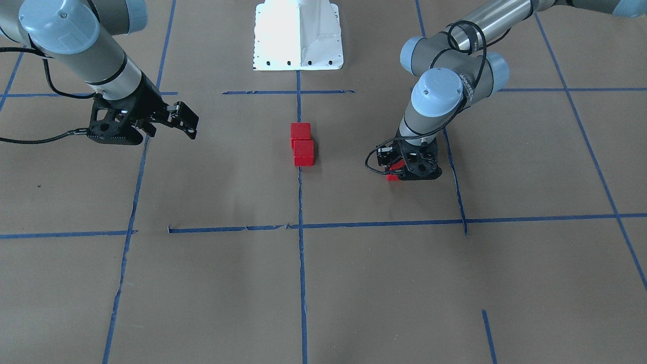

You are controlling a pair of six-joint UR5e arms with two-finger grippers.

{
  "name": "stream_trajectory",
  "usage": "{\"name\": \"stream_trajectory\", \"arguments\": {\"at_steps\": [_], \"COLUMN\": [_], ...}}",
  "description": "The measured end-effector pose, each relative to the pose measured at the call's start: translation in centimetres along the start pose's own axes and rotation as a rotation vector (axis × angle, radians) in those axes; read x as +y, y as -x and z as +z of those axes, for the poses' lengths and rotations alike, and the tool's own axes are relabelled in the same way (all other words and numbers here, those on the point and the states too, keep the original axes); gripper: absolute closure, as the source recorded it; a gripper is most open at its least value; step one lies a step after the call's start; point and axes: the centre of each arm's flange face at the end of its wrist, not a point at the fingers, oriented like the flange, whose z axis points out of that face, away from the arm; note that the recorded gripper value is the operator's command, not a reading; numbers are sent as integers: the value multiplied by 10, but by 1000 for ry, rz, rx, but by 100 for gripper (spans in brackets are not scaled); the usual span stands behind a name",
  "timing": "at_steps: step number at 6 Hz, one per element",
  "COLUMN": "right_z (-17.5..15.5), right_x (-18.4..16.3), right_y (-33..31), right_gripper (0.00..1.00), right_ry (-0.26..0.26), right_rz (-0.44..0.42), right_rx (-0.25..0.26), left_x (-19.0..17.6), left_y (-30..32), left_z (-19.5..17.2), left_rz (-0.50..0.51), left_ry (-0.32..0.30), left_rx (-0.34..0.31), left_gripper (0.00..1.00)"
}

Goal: Form red blocks into L shape at center
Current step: 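Carry the cube with the left gripper toward the two-cube column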

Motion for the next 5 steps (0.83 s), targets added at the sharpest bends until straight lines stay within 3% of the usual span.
{"name": "stream_trajectory", "arguments": {"at_steps": [1,2,3,5], "right_z": [0,-1,-1,-1], "right_x": [0,1,1,2], "right_y": [0,1,1,1], "right_gripper": [0,0,0,0], "right_ry": [0,2,7,13], "right_rz": [1,1,0,-1], "right_rx": [-1,-3,-5,-7], "left_x": [-2,-4,-3,8], "left_y": [-10,-30,-50,-74], "left_z": [-13,-29,-42,-47], "left_rz": [-79,-234,-410,-805], "left_ry": [-17,-45,-73,-71], "left_rx": [18,46,67,63], "left_gripper": [100,100,100,100]}}
